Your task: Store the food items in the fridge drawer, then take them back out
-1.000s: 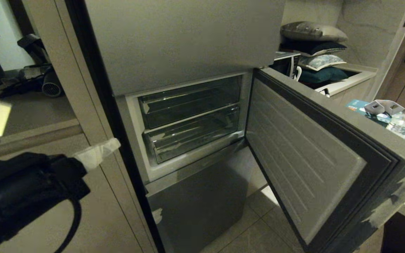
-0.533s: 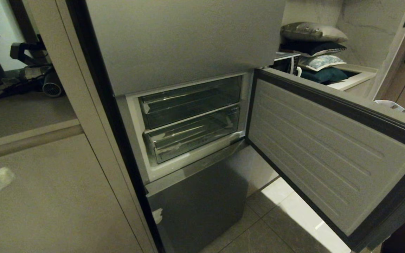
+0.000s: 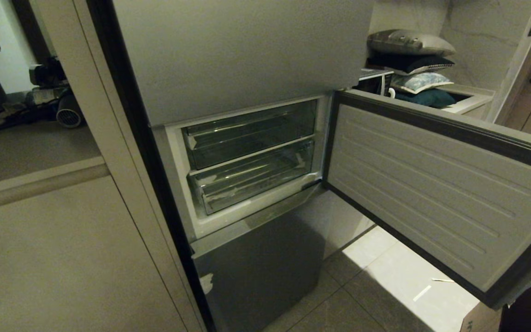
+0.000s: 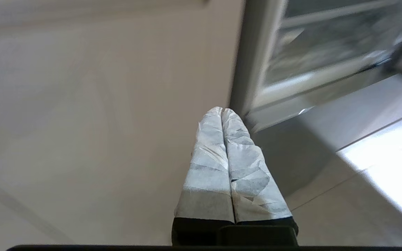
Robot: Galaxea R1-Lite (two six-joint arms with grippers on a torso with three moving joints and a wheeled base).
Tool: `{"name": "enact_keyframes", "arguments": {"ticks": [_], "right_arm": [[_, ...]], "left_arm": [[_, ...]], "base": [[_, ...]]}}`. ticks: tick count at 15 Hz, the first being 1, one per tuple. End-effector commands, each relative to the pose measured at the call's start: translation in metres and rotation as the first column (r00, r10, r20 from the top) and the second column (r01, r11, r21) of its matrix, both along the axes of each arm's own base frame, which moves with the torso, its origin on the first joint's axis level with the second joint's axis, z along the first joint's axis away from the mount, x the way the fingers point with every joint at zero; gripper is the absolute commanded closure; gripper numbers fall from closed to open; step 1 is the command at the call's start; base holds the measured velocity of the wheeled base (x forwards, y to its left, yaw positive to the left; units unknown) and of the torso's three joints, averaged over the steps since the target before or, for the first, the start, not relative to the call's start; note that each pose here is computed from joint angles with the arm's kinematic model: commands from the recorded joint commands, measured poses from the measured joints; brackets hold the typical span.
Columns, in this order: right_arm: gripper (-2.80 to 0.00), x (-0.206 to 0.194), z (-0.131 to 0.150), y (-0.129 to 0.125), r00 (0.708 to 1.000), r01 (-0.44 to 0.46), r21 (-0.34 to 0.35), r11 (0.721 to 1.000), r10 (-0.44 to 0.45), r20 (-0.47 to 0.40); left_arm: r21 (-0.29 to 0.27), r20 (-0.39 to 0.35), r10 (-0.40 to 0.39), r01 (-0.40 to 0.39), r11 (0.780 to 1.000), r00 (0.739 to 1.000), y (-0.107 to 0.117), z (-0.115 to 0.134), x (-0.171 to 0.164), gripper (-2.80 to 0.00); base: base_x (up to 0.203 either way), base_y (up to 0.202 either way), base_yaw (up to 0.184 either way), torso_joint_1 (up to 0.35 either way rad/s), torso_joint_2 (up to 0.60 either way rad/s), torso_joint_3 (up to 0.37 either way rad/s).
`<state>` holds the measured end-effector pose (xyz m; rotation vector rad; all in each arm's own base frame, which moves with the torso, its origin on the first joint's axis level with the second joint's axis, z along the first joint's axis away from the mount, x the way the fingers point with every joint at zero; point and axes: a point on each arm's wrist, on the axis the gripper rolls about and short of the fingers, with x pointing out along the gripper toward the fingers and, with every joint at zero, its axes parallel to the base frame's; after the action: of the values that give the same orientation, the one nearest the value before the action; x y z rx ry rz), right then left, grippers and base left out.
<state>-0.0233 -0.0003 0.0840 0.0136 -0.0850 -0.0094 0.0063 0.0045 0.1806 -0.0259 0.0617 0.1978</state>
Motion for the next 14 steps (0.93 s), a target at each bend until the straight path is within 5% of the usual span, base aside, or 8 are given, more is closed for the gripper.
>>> {"name": "enact_keyframes", "arguments": {"ticks": [1,8,11,14], "right_arm": [[0.00,0.002,-0.008,0.000,1.000,-0.001,0.001,1.000,0.001,-0.030],[0.00,0.002,-0.008,0.000,1.000,0.001,0.001,1.000,-0.001,-0.030],[0.00,0.002,-0.008,0.000,1.000,0.001,0.002,1.000,-0.001,-0.030],[0.00,0.002,-0.008,0.000,1.000,0.000,0.001,1.000,0.000,-0.030]], "left_arm": [[0.008,-0.026,0.045,-0.045,0.999,0.999,0.000,-0.026,-0.007,0.00],[0.050,-0.147,-0.037,0.044,0.998,0.989,-0.002,-0.090,-0.010,0.00],[0.047,-0.161,-0.250,0.260,0.964,0.955,-0.005,-0.102,-0.019,0.00],[0.081,-0.064,-0.255,0.260,0.962,0.965,-0.005,-0.104,-0.028,0.00]], "base": [[0.000,0.000,0.000,0.000,0.00,0.000],[0.000,0.000,0.000,0.000,0.00,0.000],[0.000,0.000,0.000,0.000,0.00,0.000],[0.000,0.000,0.000,0.000,0.00,0.000]]}}
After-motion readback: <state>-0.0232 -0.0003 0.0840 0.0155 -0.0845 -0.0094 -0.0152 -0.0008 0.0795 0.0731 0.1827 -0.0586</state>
